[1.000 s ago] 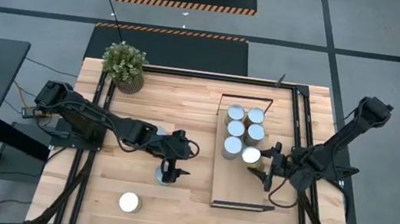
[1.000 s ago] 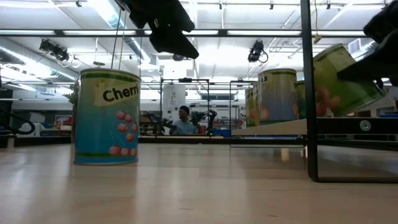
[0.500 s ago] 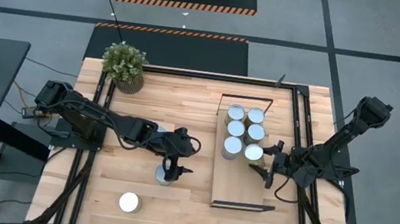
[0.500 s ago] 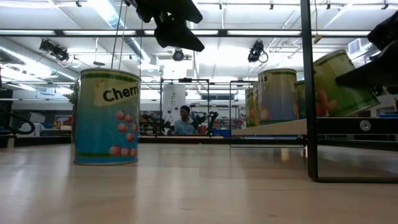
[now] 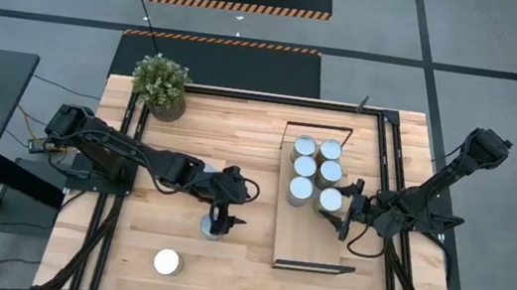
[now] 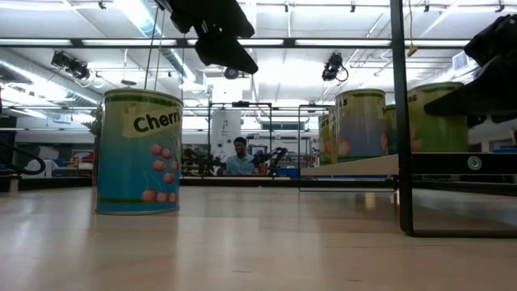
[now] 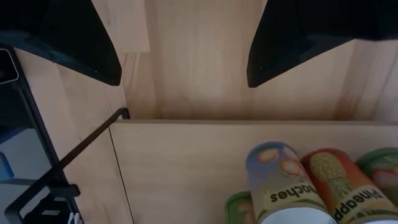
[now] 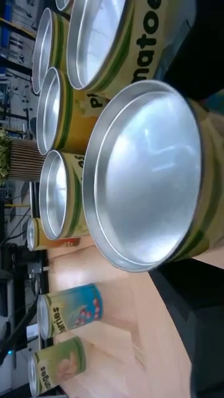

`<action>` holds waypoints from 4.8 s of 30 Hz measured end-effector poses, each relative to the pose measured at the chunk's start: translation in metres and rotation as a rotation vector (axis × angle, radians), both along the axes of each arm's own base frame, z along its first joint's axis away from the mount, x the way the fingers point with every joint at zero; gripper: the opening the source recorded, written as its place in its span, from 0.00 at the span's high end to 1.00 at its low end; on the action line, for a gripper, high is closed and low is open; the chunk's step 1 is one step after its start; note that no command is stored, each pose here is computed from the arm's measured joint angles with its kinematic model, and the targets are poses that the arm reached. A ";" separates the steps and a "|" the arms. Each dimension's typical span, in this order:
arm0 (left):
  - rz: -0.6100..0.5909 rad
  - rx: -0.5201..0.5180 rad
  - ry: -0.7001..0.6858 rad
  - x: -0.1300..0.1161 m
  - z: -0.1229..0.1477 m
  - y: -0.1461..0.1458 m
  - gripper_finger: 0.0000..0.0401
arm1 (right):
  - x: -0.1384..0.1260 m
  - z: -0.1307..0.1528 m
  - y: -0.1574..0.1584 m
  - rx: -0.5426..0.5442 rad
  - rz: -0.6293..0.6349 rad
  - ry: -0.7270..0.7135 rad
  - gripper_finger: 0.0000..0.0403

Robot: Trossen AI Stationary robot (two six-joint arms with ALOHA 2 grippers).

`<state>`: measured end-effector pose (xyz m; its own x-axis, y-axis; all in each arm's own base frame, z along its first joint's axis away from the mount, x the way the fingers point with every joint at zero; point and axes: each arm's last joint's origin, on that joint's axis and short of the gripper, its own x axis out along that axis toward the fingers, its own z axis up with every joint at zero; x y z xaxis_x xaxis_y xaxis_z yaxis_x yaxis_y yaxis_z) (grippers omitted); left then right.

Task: Pick and place cans onto a shelf
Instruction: Put the top canned oranges on the shelf, then put the canned corn on the shelf

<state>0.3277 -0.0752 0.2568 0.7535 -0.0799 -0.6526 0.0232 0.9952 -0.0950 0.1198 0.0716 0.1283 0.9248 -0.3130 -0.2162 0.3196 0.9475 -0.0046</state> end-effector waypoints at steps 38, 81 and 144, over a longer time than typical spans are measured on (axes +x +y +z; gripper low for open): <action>-0.035 -0.028 0.021 -0.001 -0.001 -0.001 0.12 | 0.027 0.035 -0.008 -0.383 -0.024 0.101 0.08; 0.369 0.085 0.517 -0.098 0.001 0.071 0.12 | 0.056 0.089 0.027 -0.357 0.049 0.114 0.08; 0.373 0.028 0.323 -0.069 -0.082 0.061 0.23 | 0.060 0.091 0.027 -0.309 0.044 0.083 0.08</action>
